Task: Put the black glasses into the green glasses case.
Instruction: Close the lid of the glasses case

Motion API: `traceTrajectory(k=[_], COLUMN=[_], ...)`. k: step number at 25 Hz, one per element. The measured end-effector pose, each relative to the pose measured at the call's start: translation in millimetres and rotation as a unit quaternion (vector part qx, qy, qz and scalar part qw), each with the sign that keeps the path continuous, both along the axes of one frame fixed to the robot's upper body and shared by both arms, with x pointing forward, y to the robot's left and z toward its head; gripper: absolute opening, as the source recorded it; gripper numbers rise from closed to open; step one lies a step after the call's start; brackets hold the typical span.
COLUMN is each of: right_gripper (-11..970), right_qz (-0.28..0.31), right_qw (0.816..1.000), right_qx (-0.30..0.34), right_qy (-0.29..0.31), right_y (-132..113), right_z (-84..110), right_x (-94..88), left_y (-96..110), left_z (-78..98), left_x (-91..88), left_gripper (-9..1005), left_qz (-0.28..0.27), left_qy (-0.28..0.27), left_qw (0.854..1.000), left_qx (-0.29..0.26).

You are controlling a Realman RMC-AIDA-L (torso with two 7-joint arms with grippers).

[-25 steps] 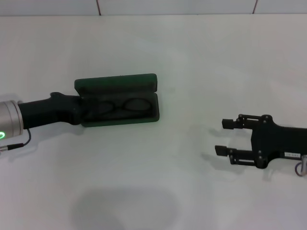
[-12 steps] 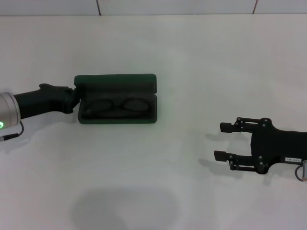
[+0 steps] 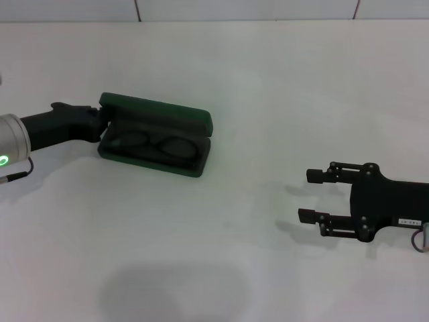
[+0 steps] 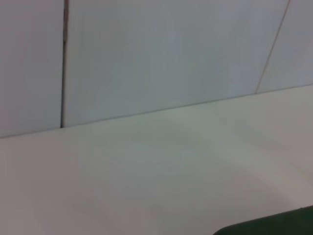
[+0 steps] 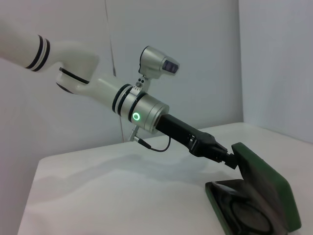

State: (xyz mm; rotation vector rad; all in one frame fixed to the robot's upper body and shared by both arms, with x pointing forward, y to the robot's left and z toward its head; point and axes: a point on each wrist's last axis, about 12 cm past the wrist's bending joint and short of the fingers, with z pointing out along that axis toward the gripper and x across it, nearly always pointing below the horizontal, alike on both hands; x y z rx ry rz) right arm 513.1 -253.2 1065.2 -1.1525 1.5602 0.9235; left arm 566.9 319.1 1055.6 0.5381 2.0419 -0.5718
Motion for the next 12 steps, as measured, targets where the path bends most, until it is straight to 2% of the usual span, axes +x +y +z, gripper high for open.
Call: traceTrajectory(k=[6,12], right_gripper=[676,676], right_qz=[-0.015,-0.045], right_qw=[1.0,0.999], right_qx=[0.006,0.011], right_qy=[0.0,-0.004], right_y=[-4.6,-12.3], right_z=[-0.1,-4.6], right_x=[0.1,0.1], left_y=[2.3,7.7], left_z=[2.3,10.4], left_x=[-2.5,-19.4], left_gripper=[5,5], left_qz=[0.015,0.006], left_qy=[0.002,0.064], left_qw=[0.999,0.992], left_qx=[-0.032,-0.112])
